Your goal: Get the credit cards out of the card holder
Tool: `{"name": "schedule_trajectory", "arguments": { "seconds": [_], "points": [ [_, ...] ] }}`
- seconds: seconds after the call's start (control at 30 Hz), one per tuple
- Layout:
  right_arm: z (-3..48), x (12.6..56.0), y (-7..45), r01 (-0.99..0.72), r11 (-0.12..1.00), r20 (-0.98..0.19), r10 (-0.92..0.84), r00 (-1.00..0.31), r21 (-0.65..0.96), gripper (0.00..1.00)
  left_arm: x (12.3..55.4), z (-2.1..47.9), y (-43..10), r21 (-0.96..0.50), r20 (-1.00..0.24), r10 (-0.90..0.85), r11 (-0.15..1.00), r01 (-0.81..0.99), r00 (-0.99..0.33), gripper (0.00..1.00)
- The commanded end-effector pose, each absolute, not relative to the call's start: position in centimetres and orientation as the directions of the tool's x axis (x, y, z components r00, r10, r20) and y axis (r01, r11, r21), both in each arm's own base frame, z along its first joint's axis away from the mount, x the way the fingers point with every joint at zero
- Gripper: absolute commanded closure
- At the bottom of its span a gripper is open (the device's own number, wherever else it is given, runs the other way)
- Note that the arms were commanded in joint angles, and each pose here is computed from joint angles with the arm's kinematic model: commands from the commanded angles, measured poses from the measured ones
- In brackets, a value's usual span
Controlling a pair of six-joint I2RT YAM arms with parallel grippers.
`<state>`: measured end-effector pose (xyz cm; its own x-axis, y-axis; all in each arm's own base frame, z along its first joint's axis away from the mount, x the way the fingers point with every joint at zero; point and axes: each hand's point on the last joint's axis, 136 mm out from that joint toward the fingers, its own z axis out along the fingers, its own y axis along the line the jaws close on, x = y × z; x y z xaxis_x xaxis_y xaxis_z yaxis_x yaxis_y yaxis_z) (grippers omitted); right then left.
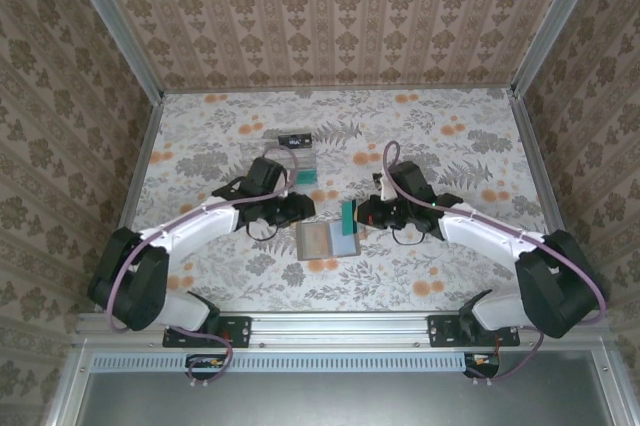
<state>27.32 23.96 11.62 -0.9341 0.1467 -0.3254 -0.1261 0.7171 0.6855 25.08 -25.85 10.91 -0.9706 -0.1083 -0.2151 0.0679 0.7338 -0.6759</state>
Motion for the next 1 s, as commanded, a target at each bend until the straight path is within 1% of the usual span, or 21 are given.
{"name": "schedule_trajectory", "arguments": {
  "seconds": [0.0, 0.07, 0.17, 0.3, 0.4, 0.57, 0.7, 0.87, 0.97],
  "points": [
    [14.8, 28.2, 23.8, -0.172, 0.706, -0.384, 0.151, -0.911, 0.687, 1.00, 27.5, 15.4, -27.0, -0.767, -0.293, -0.195, 0.632, 0.108, -0.936, 0.60],
    [16.7, 28.7, 23.8, -0.194, 0.686, -0.411, 0.166, -0.896, 0.701, 1.00, 28.1, 17.3, -27.8, -0.824, -0.284, -0.197, 0.551, 0.133, -0.938, 0.55],
    [19.6, 29.6, 24.0, -0.232, 0.638, -0.444, 0.192, -0.875, 0.734, 1.00, 29.2, 19.5, -28.5, -0.887, -0.253, -0.219, 0.441, 0.135, -0.942, 0.53],
    [23.1, 30.6, 24.3, -0.282, 0.552, -0.466, 0.225, -0.856, 0.785, 1.00, 29.9, 21.5, -29.7, -0.919, -0.266, -0.203, 0.349, 0.184, -0.942, 0.54],
    [24.7, 31.0, 24.4, -0.305, 0.491, -0.463, 0.240, -0.853, 0.816, 1.00, 30.2, 22.9, -30.5, -0.936, -0.272, -0.197, 0.283, 0.211, -0.942, 0.55],
    [26.0, 31.1, 24.9, -0.332, 0.438, -0.463, 0.236, -0.854, 0.835, 1.00, 30.0, 24.1, -31.6, -0.942, -0.285, -0.154, 0.230, 0.246, -0.946, 0.59],
    [25.9, 31.4, 25.1, -0.327, 0.433, -0.456, 0.238, -0.858, 0.840, 1.00, 29.6, 24.8, -32.3, -0.944, -0.296, -0.126, 0.192, 0.269, -0.947, 0.63],
    [25.7, 31.6, 25.1, -0.322, 0.431, -0.452, 0.244, -0.858, 0.843, 1.00, 29.1, 24.7, -32.6, -0.947, -0.291, -0.105, 0.174, 0.271, -0.951, 0.68],
    [25.6, 31.7, 25.1, -0.320, 0.428, -0.449, 0.242, -0.860, 0.845, 1.00, 28.7, 24.8, -32.7, -0.947, -0.295, -0.096, 0.165, 0.277, -0.951, 0.75]
  ]
}}
